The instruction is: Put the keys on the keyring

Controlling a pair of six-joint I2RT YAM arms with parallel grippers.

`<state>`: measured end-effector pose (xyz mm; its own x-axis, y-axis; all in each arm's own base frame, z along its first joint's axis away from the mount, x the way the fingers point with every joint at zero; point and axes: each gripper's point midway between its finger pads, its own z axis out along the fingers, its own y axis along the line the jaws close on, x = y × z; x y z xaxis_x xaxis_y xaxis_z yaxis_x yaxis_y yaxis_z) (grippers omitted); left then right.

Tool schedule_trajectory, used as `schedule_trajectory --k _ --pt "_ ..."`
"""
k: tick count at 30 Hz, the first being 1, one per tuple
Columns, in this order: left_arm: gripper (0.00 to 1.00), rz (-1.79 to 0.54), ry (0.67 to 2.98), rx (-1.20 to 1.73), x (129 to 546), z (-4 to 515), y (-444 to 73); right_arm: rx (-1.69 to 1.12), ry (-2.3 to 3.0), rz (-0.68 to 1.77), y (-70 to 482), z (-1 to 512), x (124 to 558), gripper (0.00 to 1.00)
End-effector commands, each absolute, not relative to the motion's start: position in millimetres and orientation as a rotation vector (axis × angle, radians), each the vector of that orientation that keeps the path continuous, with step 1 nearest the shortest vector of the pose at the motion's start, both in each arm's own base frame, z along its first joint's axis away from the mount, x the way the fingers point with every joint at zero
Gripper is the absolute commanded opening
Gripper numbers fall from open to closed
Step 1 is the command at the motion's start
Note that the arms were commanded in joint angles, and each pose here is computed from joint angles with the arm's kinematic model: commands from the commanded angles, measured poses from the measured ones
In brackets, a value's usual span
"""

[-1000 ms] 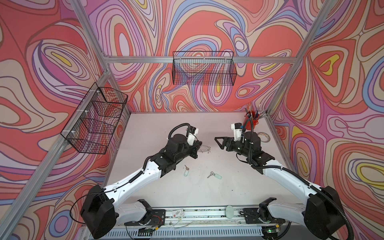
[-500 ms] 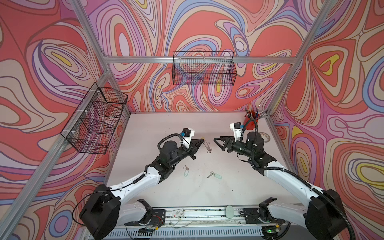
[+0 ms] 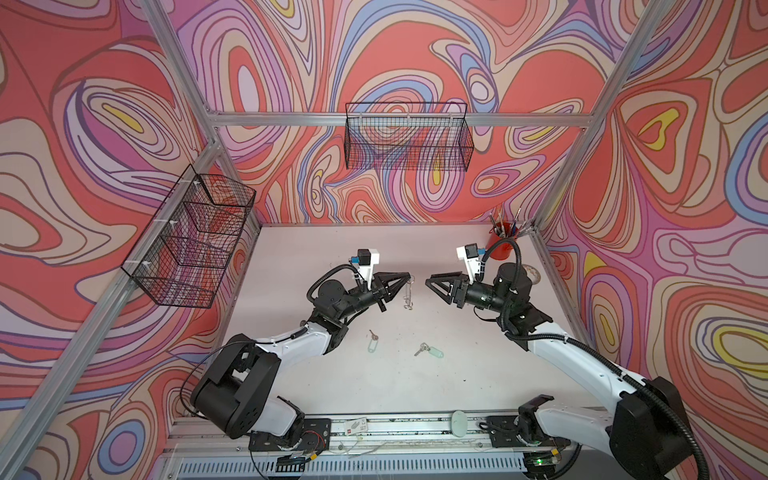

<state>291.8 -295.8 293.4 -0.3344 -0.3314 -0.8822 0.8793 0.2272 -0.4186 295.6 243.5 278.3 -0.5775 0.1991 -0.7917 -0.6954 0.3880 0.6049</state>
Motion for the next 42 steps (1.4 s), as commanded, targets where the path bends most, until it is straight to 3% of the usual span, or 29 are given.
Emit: schedule_trajectory --k 1,32,38,42 --pt "0.0 -1.424 1.244 0.629 280 327 -296 -0.481 1.738 1.367 248 293 292 0.51" --pt "0.0 -1.502 1.263 0.665 278 326 -310 -0.54 1.721 1.514 277 288 279 0.11" --pt "0.0 -1.508 1.278 0.672 277 320 -311 -0.533 1.702 1.526 277 292 279 0.1" --pt "0.0 -1.509 1.282 0.674 277 318 -311 -0.528 1.698 1.533 277 294 280 0.15"
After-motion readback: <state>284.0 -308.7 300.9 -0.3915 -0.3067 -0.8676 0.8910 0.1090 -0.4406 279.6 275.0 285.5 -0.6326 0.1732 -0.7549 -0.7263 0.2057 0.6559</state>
